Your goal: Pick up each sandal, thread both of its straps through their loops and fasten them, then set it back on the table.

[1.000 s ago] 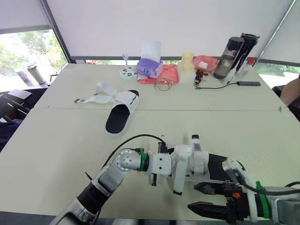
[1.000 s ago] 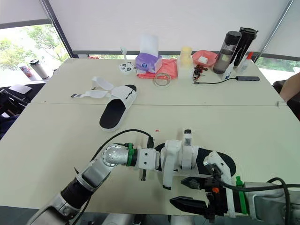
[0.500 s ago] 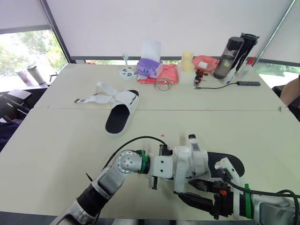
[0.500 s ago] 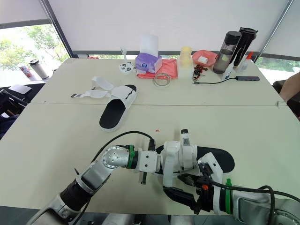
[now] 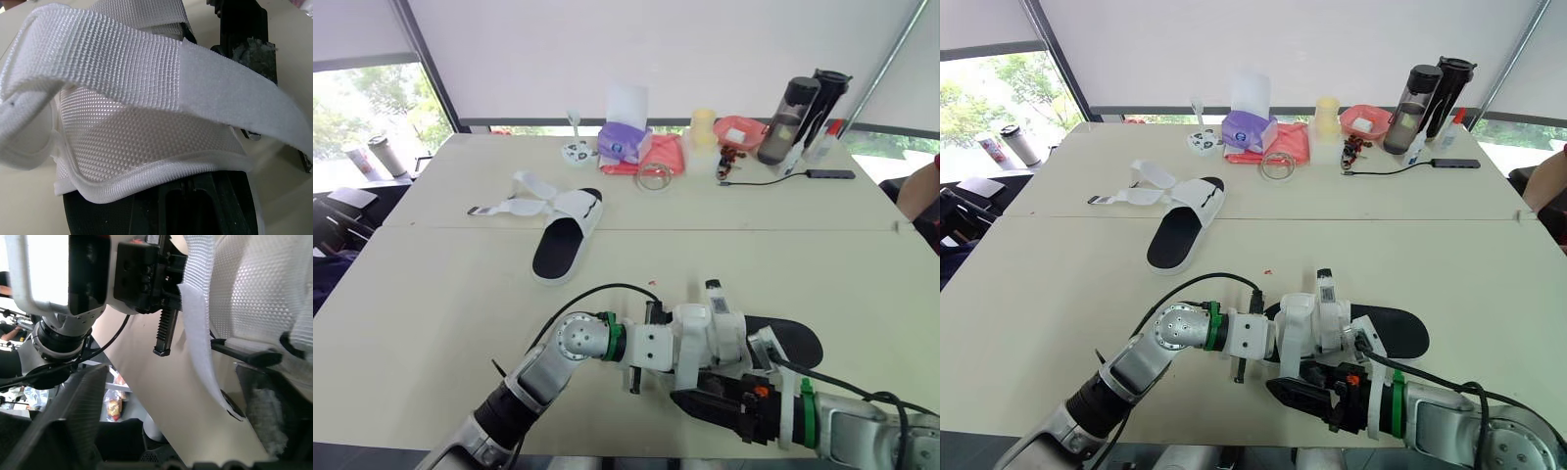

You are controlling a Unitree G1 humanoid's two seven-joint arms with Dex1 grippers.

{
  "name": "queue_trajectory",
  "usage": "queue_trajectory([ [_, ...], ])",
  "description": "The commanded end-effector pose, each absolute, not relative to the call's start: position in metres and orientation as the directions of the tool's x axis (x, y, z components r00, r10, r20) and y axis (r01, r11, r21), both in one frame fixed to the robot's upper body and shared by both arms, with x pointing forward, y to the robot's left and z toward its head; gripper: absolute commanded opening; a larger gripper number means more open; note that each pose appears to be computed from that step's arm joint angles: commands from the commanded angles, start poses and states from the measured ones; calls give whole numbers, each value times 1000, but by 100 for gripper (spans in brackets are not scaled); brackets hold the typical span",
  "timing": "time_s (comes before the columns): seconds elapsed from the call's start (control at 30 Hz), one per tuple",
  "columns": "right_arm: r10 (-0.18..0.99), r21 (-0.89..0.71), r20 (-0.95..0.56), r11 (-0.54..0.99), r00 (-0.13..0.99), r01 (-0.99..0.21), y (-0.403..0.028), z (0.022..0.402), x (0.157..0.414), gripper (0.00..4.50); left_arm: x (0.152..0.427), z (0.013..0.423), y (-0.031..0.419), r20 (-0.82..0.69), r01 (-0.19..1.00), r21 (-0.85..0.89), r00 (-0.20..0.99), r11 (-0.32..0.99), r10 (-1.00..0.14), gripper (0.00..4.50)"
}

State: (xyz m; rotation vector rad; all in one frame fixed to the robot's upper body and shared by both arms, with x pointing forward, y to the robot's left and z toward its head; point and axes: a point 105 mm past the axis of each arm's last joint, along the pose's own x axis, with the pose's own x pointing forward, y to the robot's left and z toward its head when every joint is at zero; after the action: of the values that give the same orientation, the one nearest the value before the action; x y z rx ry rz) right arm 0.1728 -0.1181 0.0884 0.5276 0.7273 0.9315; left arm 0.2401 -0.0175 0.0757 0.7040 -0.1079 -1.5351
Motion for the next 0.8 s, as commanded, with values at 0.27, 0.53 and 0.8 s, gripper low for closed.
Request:
queue_trajectory([
  [0.27,868,661,-298,488,397,-571,-118,97,178,4,237,58,-13,-415,885,443,63,-141,-908,0],
  [0.53,915,615,-174,390,364,-685,-127,146,180,4,240,56,-11,-421,884,446,70,-139,-904,0],
  [0.8,891,576,-123,422,437,-700,-137,172,213,4,243,56,-15,-413,882,451,68,-139,-908,0],
])
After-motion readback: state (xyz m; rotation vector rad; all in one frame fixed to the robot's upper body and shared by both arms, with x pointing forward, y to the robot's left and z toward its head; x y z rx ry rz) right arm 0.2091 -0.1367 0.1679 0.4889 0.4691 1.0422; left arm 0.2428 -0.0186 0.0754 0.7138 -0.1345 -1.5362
